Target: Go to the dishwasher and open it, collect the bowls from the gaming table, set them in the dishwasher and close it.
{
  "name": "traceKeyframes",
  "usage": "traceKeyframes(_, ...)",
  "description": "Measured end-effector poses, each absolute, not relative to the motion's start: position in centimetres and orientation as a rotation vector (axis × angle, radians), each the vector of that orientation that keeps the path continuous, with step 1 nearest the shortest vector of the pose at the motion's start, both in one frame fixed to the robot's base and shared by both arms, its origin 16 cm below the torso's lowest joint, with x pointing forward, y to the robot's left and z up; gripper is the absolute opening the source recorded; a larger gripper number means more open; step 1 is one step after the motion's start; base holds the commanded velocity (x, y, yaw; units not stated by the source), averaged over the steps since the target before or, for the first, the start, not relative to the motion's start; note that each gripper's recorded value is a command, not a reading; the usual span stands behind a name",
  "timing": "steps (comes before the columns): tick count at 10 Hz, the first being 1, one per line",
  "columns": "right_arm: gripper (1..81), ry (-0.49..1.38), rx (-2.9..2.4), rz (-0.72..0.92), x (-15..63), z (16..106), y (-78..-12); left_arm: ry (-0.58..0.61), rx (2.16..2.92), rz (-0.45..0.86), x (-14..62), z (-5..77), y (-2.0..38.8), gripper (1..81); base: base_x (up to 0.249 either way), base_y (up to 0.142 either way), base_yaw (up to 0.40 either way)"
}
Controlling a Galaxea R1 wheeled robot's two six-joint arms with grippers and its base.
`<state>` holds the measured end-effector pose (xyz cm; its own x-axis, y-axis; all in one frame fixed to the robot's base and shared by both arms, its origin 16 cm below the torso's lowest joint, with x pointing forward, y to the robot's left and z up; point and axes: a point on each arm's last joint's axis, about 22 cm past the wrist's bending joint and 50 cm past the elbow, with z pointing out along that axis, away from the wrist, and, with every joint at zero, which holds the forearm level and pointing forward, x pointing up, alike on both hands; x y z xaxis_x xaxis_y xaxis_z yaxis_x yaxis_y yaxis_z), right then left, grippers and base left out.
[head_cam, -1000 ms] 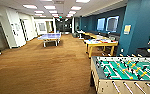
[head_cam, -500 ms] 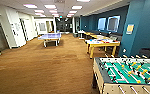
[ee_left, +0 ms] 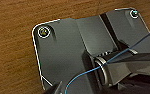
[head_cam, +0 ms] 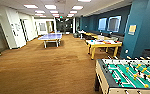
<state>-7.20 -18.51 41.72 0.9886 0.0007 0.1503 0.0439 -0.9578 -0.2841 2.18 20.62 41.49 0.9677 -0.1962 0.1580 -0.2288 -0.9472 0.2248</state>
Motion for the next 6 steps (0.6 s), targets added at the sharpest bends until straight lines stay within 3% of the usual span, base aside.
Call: traceKeyframes(6,81.1,-0.033,-2.840,-0.226,-6.72,41.75,-18.36,-0.315,2.876,0.207,2.44,41.51,20.72,81.1,0.169,0.061,0.000)
